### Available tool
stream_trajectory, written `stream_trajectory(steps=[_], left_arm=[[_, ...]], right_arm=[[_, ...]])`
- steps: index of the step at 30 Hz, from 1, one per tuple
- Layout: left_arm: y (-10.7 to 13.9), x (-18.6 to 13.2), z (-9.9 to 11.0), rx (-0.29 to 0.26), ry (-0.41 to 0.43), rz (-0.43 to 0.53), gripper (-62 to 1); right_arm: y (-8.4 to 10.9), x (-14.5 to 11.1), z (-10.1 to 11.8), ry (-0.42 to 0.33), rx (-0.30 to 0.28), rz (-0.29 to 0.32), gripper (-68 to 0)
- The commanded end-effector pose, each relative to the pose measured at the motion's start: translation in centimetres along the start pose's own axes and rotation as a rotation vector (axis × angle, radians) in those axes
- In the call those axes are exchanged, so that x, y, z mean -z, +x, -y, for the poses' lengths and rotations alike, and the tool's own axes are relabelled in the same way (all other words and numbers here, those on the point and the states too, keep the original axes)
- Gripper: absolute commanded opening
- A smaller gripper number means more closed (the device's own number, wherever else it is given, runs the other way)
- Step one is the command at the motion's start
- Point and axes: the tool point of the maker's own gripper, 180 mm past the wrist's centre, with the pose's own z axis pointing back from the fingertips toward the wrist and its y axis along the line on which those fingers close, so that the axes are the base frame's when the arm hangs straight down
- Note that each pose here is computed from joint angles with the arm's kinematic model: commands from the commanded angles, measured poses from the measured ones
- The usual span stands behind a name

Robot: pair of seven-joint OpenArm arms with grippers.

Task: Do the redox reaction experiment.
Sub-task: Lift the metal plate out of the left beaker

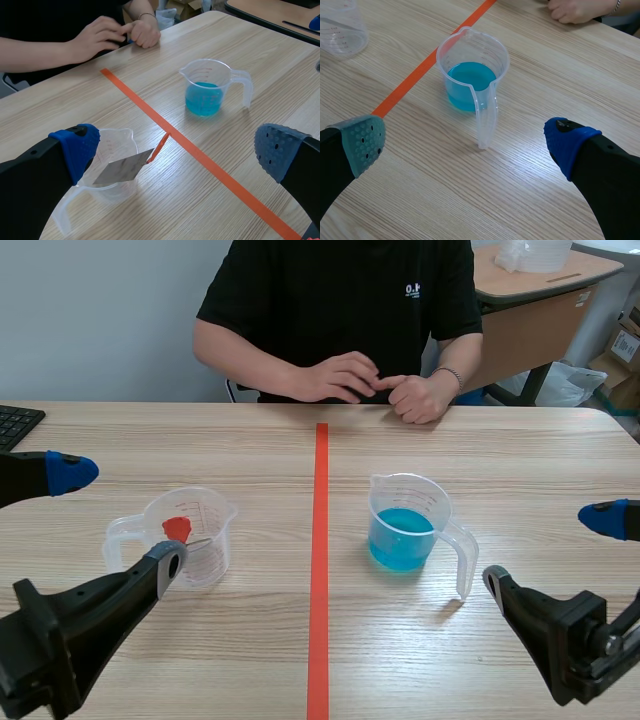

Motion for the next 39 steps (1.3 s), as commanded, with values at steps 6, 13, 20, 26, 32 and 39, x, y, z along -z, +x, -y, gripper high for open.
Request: stream_trajectory(steps=[6, 13, 20, 26, 32, 39], left_arm=[[0.7, 0.0, -0.1, -0.007, 0.007, 0.028, 1.4], [0.7, 0.0, -0.1, -0.007, 0.007, 0.028, 1.4], [0.7, 0.0, -0.2, -0.005, 0.015, 0.026, 1.4], [-1.0, -0.4, -1.6, -0.009, 0.081, -0.024, 1.4], [-4.0, -2.6, -3.6, -0.022, 0.156, -0.118, 1.4], [-9.0, -7.0, -5.6, -0.066, 0.264, -0.273, 1.4]], right_arm=[[1.2, 0.0, 0.3, -0.003, -0.019, 0.036, 0.4], [1.2, 0.0, 0.3, -0.003, -0.019, 0.036, 0.4], [1.2, 0.0, 0.3, -0.003, -0.019, 0.036, 0.4], [1.2, 0.0, 0.3, -0.003, -0.02, 0.036, 0.4], [1.2, 0.0, 0.3, -0.003, -0.019, 0.036, 0.4], [1.2, 0.0, 0.3, -0.003, -0.019, 0.036, 0.4]])
